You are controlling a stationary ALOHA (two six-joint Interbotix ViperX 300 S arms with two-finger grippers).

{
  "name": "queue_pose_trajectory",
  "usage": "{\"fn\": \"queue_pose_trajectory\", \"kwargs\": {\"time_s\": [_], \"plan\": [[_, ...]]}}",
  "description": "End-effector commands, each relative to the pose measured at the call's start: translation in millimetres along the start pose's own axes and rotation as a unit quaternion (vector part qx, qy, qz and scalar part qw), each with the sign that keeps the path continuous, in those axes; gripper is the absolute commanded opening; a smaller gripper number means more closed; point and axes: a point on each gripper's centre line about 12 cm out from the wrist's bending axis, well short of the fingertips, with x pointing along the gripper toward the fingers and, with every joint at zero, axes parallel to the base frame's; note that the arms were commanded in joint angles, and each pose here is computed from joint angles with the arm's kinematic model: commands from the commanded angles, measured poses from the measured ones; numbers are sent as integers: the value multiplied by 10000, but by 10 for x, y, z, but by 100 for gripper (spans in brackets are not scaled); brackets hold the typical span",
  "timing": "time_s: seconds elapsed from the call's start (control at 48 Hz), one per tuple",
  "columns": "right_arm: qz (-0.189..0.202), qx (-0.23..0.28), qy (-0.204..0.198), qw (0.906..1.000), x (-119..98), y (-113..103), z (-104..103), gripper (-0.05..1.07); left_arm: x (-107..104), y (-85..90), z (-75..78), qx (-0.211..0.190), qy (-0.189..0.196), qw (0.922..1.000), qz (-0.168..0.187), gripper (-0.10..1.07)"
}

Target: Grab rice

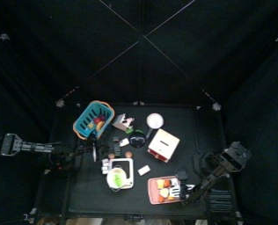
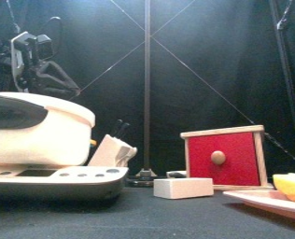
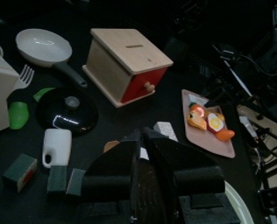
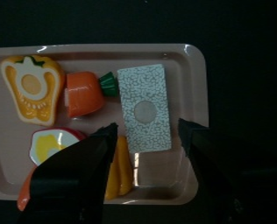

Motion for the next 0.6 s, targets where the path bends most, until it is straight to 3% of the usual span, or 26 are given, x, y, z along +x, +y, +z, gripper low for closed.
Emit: {"fn": "queue_pose_trajectory", "kwargs": {"time_s": [0.0, 0.167, 0.312, 0.438, 0.583], "plan": [[283, 55, 31, 9996, -192, 44, 110, 90, 16, -30, 59, -14, -90, 10000, -38, 56], [810, -299, -285, 9959, -351, 129, 299, 90, 8, -18, 27, -30, -38, 10000, -22, 56], [1458, -1231, -656, 9794, -413, 420, 530, 90, 4, -12, 15, -62, -23, 10000, -8, 56], [1875, -2053, -676, 9582, -344, 703, 748, 90, -1, -8, -3, -58, 1, 10000, -6, 56], [2351, -3043, -659, 9207, -208, 981, 953, 90, -6, -3, -21, -53, 24, 10000, -3, 56]]}}
